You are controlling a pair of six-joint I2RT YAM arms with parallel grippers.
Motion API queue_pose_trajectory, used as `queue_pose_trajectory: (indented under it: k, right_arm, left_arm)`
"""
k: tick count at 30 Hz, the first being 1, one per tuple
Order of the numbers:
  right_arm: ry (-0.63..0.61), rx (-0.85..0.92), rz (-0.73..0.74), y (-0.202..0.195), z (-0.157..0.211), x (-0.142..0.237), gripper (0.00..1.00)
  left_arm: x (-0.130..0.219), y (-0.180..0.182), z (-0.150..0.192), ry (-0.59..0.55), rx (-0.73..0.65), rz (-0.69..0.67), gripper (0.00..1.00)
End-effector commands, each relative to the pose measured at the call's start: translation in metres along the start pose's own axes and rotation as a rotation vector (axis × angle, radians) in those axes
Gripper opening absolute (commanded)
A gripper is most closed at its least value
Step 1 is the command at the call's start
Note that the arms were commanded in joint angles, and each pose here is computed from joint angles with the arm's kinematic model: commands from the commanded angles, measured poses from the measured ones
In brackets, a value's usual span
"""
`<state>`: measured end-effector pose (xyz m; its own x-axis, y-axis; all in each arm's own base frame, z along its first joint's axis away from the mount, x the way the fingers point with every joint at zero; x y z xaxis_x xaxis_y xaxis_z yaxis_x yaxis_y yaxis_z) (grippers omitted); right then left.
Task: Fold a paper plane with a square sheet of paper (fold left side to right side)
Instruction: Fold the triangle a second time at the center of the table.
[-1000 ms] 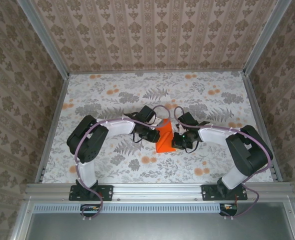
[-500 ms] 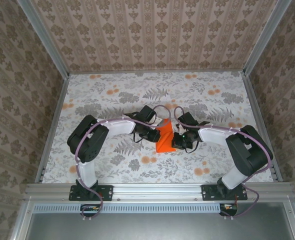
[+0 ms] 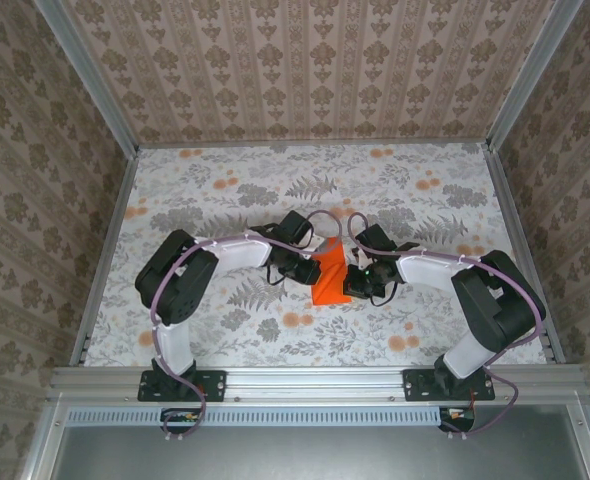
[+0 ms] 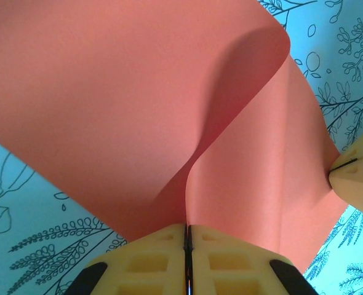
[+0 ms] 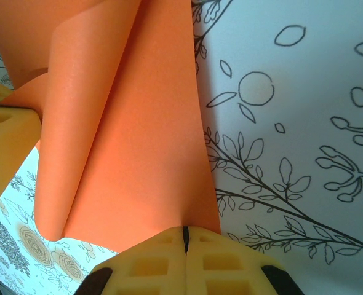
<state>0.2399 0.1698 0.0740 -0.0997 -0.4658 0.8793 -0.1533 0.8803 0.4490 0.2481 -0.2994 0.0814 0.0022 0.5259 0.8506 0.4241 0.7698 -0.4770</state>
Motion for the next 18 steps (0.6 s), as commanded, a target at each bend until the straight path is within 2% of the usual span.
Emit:
queue_pose_trajectory:
  k: [1, 8, 14, 18]
  right_arm:
    - [0.085, -0.018, 0.078, -0.013, 0.016, -0.009, 0.03]
    - [0.055, -0.007, 0.032, -0.006, 0.01, -0.004, 0.03]
    - [-0.03, -0.008, -0.031, 0.002, 0.001, 0.02, 0.05]
    - [-0.102, -0.032, -0.124, 0.008, -0.008, 0.029, 0.06]
  left_arm:
    - [-0.008, -0.001, 0.005, 0.053, -0.027, -0.021, 0.1]
    - [-0.012, 0.002, 0.009, 0.073, -0.027, -0.046, 0.1]
    - [-0.011, 0.003, 0.009, 0.073, -0.027, -0.057, 0.1]
    - [-0.011, 0.004, 0.01, 0.072, -0.025, -0.062, 0.1]
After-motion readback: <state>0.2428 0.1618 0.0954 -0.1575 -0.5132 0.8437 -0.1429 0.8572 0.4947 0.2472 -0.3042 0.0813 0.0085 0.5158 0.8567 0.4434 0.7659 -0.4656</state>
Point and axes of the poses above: each hand's point on the last joint's axis, 136 mm out from that joint toward the fingers, its own x axis back along the fingers, its own y axis along the line the jaws close on, z = x × y, the point moved 7 cm from there along x, back along the fingers, and after that the axes turned 13 degrees about x, right-handed, at the moved point
